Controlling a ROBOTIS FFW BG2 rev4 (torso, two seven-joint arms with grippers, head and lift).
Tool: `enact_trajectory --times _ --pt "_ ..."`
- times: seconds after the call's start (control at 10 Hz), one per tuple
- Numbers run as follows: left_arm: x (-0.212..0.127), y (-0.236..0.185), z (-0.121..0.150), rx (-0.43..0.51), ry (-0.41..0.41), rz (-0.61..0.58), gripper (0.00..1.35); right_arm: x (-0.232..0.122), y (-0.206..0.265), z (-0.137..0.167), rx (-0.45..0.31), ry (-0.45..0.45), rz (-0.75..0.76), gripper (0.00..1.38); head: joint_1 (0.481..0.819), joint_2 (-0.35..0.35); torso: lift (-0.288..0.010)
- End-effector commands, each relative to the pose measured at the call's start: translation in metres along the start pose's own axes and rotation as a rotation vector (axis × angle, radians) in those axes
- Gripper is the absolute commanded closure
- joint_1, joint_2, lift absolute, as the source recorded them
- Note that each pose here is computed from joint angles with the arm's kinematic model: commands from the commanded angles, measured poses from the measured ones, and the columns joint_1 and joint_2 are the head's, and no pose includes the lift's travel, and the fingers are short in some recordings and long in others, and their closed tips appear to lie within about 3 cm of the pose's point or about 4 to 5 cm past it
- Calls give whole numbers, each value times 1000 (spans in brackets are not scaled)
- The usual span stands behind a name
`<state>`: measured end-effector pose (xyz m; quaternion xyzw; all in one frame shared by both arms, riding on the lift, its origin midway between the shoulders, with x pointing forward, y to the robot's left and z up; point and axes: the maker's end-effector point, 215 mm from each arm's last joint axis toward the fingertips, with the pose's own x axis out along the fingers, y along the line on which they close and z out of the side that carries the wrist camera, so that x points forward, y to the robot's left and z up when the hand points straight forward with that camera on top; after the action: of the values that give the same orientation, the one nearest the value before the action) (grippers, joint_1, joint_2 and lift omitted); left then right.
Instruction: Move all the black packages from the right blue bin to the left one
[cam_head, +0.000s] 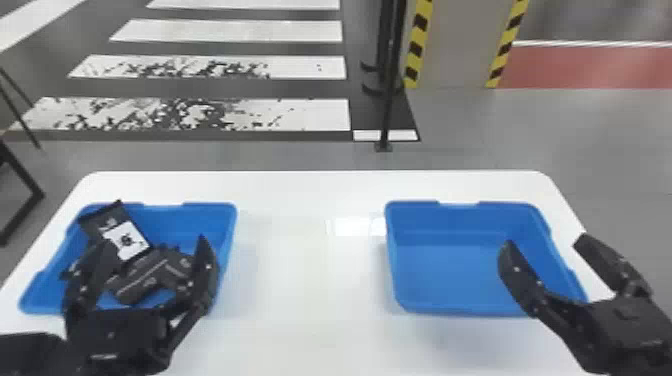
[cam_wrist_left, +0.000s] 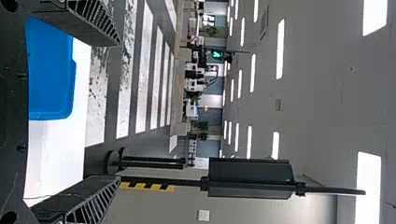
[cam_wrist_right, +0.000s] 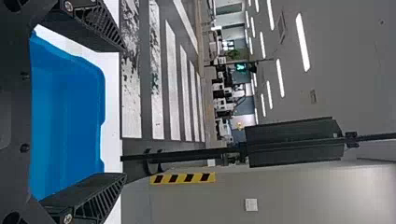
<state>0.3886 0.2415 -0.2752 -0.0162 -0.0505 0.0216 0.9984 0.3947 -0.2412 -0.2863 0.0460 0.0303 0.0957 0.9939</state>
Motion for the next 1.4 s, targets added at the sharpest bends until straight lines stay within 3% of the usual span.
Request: enact_trajectory --times 0.0,1.3 --pt "0 0 -1 -1 2 1 -2 0 1 3 -6 0 2 78 695 -1 -132" --pt "-2 1 7 -11 -9 11 -2 -7 3 19 -19 -35 -5 78 695 3 -132"
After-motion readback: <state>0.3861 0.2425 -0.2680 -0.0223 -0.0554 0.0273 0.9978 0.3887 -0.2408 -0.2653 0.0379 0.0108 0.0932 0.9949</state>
